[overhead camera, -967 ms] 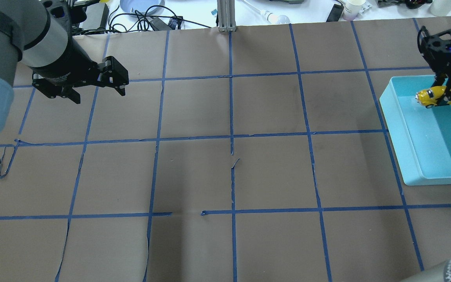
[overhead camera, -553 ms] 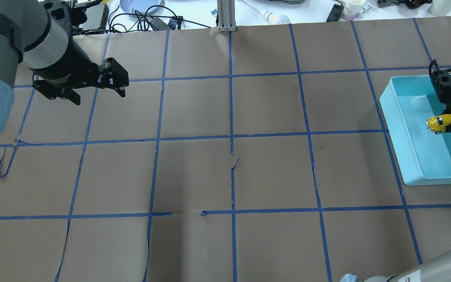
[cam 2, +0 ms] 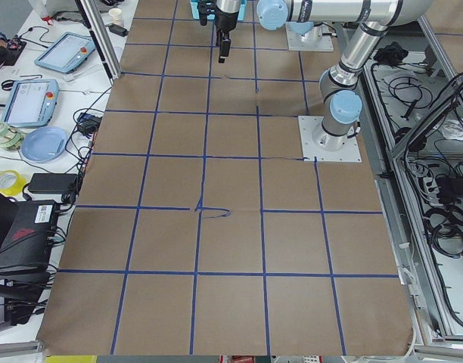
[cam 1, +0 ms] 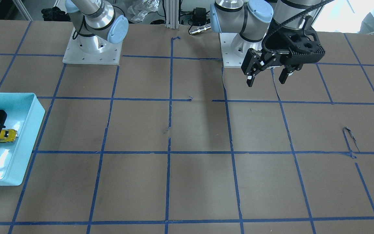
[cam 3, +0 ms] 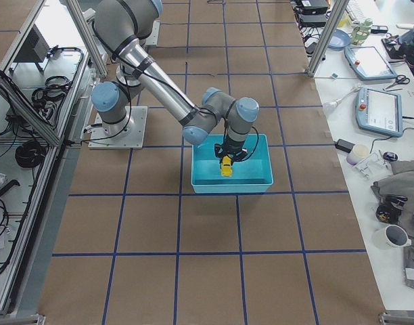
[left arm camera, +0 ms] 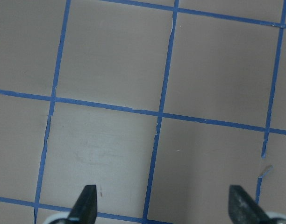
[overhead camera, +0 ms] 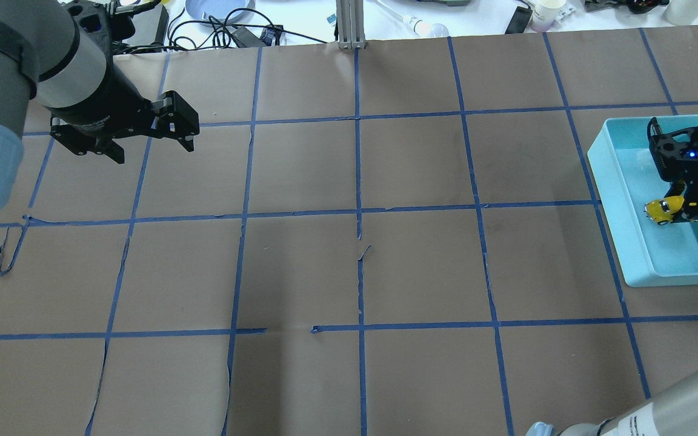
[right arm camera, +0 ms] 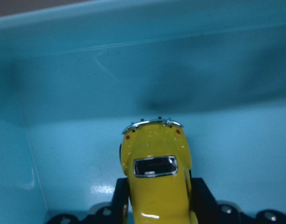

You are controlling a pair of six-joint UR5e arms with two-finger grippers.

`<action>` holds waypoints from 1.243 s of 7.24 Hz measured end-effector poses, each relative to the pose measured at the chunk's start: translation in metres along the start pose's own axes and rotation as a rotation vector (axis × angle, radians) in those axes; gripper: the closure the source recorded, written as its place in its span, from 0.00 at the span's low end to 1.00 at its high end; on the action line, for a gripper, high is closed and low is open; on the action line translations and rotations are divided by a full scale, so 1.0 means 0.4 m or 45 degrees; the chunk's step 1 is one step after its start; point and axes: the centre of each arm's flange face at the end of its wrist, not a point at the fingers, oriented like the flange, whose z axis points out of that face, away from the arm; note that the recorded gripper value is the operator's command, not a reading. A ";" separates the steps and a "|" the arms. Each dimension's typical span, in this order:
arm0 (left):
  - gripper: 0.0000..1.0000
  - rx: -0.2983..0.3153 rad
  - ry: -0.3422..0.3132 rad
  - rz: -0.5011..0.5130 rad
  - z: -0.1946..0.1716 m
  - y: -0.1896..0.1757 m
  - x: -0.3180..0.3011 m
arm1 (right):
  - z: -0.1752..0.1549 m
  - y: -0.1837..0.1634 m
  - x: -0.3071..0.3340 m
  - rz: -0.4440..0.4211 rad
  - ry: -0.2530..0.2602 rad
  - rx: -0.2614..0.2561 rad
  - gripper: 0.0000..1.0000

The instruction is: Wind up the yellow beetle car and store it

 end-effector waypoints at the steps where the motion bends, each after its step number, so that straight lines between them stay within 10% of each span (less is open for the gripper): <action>1: 0.00 0.000 -0.001 0.000 0.000 0.000 0.000 | -0.019 -0.004 0.002 0.006 0.034 0.020 0.00; 4: 0.00 -0.001 -0.004 0.000 0.002 0.000 -0.001 | -0.221 -0.019 -0.033 0.260 0.221 0.052 0.00; 9: 0.00 0.000 -0.004 0.002 0.001 0.000 0.000 | -0.522 -0.159 -0.077 1.430 0.302 0.217 0.00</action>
